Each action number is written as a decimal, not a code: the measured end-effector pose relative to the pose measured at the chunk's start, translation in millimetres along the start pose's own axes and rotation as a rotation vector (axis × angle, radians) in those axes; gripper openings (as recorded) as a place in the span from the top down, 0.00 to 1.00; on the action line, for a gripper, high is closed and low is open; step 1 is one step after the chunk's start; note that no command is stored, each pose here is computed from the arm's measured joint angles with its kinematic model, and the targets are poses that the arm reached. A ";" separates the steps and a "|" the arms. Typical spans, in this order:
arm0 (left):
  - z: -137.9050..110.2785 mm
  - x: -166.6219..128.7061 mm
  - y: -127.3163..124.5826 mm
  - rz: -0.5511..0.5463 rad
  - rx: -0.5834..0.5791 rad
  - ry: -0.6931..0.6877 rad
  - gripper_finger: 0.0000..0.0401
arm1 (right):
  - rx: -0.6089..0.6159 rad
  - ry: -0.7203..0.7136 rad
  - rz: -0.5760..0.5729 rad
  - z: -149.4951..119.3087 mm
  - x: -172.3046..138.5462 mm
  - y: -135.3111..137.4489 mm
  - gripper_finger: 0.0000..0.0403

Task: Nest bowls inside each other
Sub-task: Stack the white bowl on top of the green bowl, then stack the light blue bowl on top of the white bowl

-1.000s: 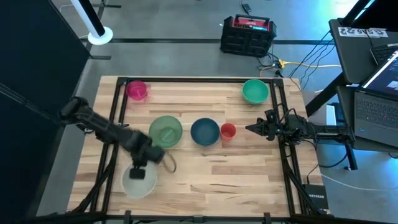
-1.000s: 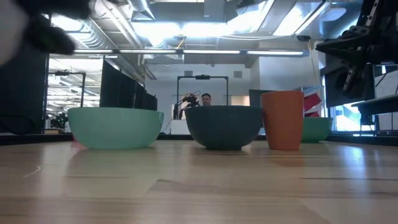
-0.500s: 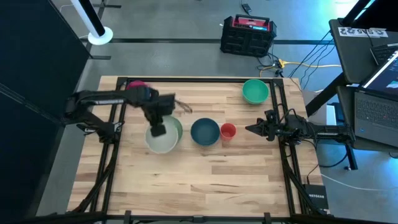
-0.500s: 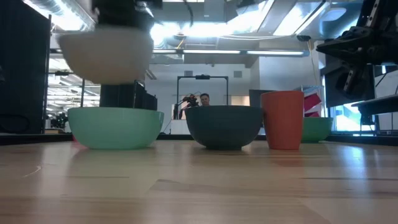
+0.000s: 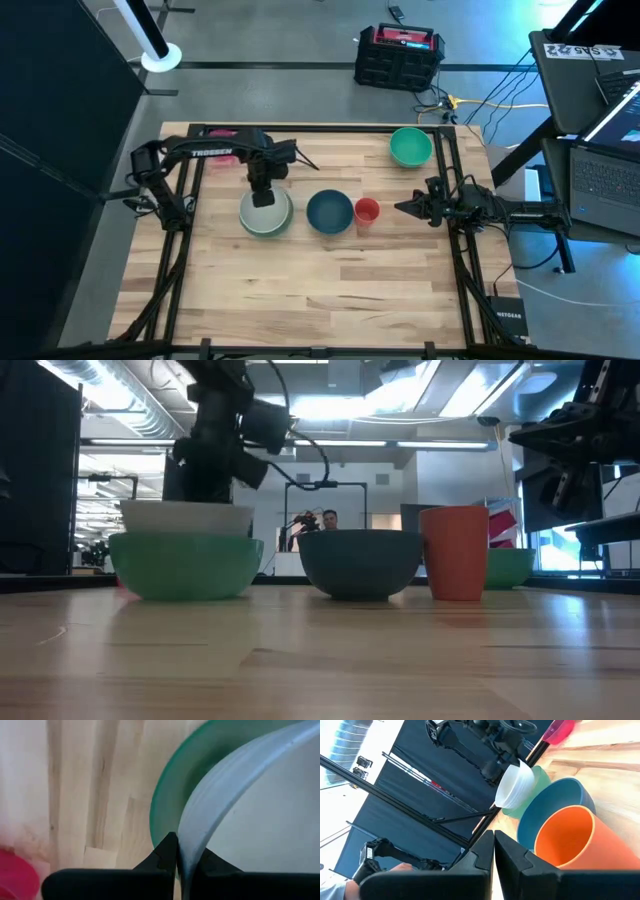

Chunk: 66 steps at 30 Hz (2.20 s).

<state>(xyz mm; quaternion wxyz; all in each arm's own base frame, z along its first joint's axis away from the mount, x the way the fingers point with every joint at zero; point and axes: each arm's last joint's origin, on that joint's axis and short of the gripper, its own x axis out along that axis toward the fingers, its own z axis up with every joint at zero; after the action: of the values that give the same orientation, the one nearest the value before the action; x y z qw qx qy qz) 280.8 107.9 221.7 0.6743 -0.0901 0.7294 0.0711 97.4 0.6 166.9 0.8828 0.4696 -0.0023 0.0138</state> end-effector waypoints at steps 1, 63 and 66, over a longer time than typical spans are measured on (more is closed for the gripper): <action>-1.8 3.6 0.8 -0.004 0.008 0.014 1.00 | 0.000 0.003 0.002 -0.1 0.0 0.1 1.00; -19.3 -166.2 -22.6 0.061 0.063 -0.556 0.71 | -0.557 0.011 -0.558 94.8 50.6 96.3 1.00; -31.2 -172.1 -23.8 0.055 0.044 -0.558 0.71 | -0.589 0.135 -0.991 123.4 55.8 92.7 1.00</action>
<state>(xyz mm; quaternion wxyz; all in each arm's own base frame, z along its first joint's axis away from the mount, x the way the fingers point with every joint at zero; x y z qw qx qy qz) 268.7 83.9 396.2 0.8486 -0.0326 0.5193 0.0954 151.9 -48.6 313.7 0.8754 0.1474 0.2703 -0.3727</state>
